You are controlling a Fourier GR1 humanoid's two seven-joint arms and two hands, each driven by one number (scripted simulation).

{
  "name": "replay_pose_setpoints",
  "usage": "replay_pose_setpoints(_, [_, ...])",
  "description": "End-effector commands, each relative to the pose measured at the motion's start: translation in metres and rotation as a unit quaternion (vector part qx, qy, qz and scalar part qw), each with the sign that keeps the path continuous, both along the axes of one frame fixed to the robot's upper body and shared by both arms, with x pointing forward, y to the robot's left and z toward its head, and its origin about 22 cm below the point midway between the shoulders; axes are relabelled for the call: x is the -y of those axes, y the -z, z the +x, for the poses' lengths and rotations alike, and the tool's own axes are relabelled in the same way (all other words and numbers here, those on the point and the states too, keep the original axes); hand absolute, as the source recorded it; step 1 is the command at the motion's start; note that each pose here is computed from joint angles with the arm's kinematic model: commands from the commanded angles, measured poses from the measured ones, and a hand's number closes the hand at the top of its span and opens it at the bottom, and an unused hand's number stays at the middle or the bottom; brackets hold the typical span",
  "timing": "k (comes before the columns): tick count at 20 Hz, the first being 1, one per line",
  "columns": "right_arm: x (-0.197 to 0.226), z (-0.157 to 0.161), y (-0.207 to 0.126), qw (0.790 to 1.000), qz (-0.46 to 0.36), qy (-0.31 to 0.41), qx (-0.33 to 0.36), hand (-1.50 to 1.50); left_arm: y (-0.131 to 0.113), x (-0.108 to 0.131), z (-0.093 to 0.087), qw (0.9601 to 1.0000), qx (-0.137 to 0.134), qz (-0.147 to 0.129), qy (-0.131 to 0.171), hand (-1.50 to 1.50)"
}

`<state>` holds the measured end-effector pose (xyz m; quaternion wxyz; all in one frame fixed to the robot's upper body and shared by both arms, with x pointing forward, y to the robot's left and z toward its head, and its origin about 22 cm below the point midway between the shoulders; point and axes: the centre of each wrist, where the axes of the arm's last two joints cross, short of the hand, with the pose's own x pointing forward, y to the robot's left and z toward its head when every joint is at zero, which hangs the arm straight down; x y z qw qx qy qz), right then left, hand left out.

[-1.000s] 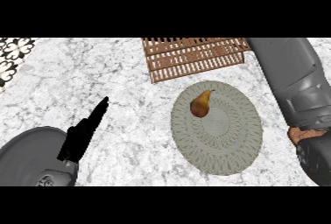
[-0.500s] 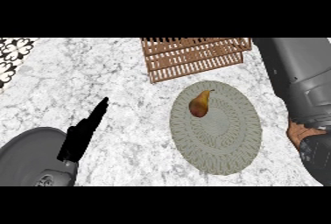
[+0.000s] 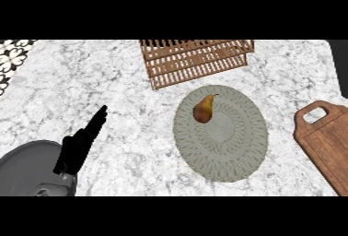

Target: Pick the tomato from the placemat and place it in the tiered shelf

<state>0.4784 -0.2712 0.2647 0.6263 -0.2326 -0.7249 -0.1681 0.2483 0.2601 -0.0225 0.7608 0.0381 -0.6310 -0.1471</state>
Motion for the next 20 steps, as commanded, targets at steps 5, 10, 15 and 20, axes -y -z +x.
replay_pose_setpoints(5, [0.124, -0.039, 0.015, 0.999, -0.006, 0.030, -0.015, -1.50, 0.002, -0.005, -0.002, 0.9996, -0.024, 0.002, -0.016, 0.00])
replay_pose_setpoints(10, [0.162, -0.059, 0.025, 1.000, -0.028, 0.000, 0.000, -1.50, 0.016, -0.016, -0.003, 0.9996, -0.024, 0.003, -0.016, 0.00])
replay_pose_setpoints(15, [0.170, -0.063, 0.021, 0.998, -0.059, -0.032, -0.007, -1.50, 0.013, -0.001, 0.001, 0.9995, -0.023, 0.001, -0.023, 0.00])
replay_pose_setpoints(20, [0.199, -0.083, 0.049, 0.996, -0.076, -0.023, -0.034, -1.50, 0.007, -0.006, -0.005, 0.9995, -0.028, 0.003, -0.011, 0.00])
